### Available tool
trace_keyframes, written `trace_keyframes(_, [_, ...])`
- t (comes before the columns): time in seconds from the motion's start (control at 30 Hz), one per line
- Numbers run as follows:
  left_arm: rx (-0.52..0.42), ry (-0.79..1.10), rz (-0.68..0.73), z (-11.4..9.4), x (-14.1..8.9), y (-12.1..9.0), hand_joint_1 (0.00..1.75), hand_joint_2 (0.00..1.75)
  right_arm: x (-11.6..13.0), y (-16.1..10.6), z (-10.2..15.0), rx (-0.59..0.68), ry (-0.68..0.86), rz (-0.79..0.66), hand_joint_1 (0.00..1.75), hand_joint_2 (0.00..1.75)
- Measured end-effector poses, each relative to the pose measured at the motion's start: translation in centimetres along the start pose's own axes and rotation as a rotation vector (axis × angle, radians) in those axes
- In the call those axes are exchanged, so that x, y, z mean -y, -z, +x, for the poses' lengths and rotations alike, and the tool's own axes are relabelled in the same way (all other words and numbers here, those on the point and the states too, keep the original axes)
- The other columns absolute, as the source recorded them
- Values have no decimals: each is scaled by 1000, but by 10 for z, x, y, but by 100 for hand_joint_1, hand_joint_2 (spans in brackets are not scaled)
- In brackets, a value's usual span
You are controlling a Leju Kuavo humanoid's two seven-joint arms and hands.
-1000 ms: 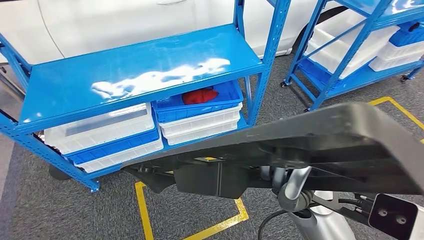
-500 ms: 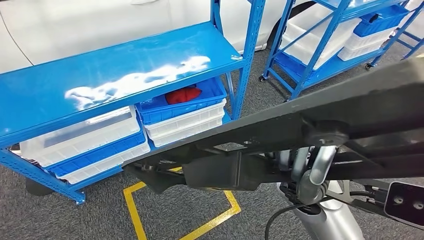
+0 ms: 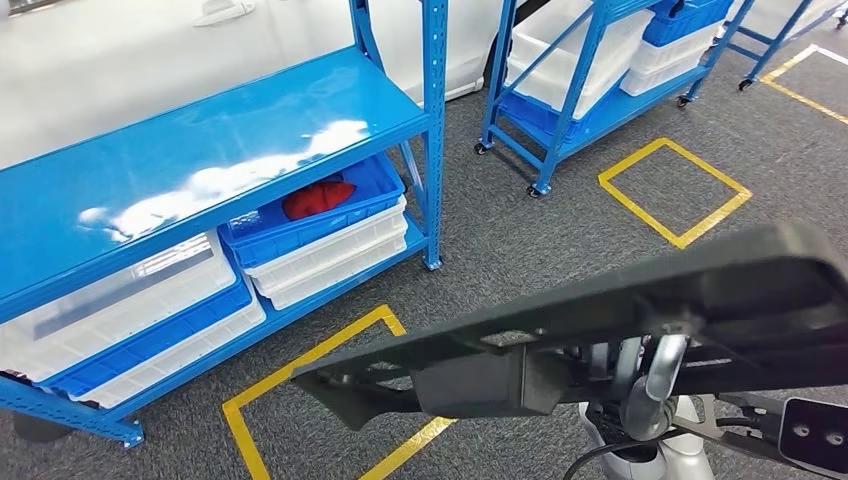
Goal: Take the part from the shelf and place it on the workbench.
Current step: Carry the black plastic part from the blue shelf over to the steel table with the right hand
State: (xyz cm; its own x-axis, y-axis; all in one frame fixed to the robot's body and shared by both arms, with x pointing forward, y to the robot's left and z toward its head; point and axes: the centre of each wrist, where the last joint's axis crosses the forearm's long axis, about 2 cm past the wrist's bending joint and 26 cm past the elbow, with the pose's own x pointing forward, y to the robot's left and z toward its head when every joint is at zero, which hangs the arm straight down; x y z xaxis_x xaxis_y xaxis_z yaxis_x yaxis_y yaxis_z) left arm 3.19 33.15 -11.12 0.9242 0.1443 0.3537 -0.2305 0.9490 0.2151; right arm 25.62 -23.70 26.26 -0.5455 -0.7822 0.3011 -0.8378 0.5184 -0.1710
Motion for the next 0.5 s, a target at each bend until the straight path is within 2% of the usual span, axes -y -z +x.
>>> trace_keyframes(0.23, [33, -5, 53, -3, -10, 1, 0, 175, -7, -21, 2, -17, 99, 51, 175, 175])
trace_keyframes(0.5, [42, -8, 56, -9, -13, -1, 0, 175, -1, -40, 0, -39, 91, -17, 175, 175])
